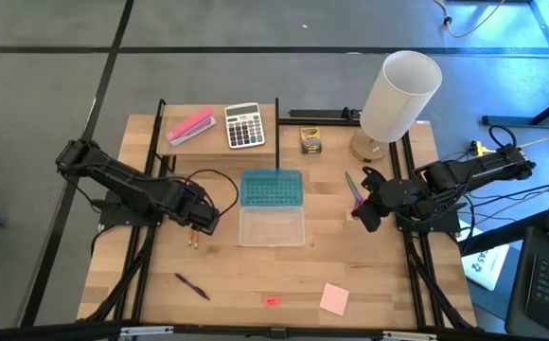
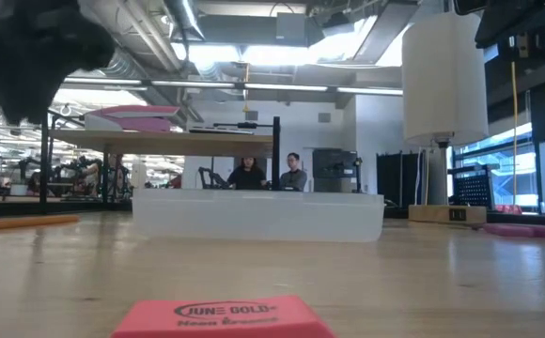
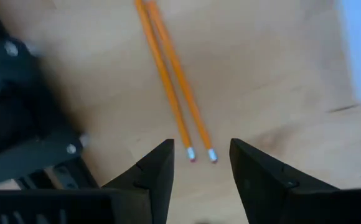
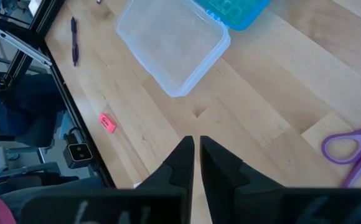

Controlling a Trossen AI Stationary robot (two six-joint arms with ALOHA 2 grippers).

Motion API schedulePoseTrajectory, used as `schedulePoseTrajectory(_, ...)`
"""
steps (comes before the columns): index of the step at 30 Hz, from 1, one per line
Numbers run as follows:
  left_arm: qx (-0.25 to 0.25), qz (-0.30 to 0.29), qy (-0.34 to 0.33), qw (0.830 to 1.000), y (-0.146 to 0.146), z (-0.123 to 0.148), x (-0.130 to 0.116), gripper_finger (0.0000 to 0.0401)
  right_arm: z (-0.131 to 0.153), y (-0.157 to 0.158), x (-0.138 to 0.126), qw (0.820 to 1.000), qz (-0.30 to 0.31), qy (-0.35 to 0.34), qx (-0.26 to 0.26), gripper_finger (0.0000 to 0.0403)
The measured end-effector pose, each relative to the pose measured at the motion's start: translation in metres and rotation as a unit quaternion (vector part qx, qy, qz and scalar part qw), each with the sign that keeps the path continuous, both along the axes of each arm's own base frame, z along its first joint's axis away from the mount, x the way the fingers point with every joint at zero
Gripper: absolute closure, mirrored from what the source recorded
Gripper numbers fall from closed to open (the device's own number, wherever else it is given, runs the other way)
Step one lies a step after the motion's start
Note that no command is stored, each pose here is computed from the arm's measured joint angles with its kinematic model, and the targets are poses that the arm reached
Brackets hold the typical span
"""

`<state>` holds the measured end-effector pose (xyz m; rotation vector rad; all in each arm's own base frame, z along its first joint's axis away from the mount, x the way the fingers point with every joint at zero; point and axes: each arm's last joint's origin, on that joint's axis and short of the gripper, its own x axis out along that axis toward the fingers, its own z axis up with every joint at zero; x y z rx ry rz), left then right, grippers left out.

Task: Pack school essentials
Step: Put the right orange pencil into the blue supply box

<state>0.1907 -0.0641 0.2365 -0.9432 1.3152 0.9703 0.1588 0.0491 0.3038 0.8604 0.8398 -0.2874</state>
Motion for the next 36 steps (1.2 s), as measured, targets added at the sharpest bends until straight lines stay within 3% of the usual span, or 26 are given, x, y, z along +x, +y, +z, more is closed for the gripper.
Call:
schedulePoseTrajectory(6, -0.017, -0.006, -0.054, 0.998, -0.003, -0.024, 0.007, 0.0252, 0.000, 0.000, 0.000, 1.000, 0.000, 0.000, 0.001, 0.0373)
schedulePoseTrajectory(14, -0.005, -0.004, -0.024, 1.000, 0.000, -0.045, -0.004, 0.0252, 0.000, 0.000, 0.000, 1.000, 0.002, -0.001, -0.002, 0.0373)
schedulePoseTrajectory(26, 0.005, -0.006, -0.047, 0.999, 0.002, -0.063, -0.006, 0.0252, 0.000, 0.000, 0.000, 0.993, 0.086, -0.012, -0.075, 0.0373)
schedulePoseTrajectory(36, 0.020, -0.005, -0.052, 0.998, 0.004, -0.073, -0.009, 0.0252, 0.000, 0.000, 0.000, 0.993, 0.088, -0.012, -0.076, 0.0373)
